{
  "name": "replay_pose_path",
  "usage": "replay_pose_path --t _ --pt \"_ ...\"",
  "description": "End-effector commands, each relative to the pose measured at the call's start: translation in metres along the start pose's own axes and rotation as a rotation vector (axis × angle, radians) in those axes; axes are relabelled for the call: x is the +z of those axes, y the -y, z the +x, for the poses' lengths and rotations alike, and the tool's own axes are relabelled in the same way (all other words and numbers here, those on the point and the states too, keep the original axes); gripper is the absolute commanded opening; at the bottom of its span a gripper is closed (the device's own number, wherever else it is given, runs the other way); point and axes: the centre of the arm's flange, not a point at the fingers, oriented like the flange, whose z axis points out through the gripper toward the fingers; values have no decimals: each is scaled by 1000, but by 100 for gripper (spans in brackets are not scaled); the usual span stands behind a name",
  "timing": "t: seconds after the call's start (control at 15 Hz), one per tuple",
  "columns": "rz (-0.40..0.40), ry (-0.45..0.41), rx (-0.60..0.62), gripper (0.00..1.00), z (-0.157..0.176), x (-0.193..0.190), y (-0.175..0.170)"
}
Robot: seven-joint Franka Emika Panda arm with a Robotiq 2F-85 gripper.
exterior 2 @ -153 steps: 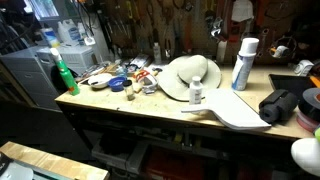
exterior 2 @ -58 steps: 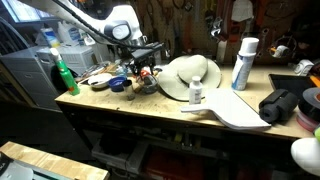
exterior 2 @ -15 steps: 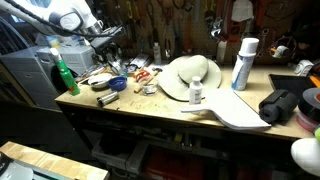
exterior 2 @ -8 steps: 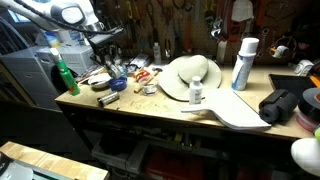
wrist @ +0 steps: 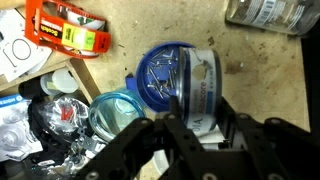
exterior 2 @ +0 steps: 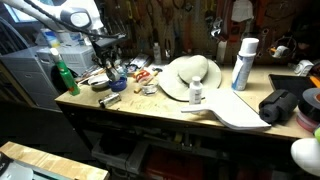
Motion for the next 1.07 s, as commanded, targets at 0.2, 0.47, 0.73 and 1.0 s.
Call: replay_pose_path --t 0.2,0.47,0.73,1.0 --pt "4 10 6 14 13 28 -20" --pt "14 25 7 64 16 37 -25" --pt "26 30 20 87 13 41 -27" --pt "-32 34 138 100 -21 17 -32"
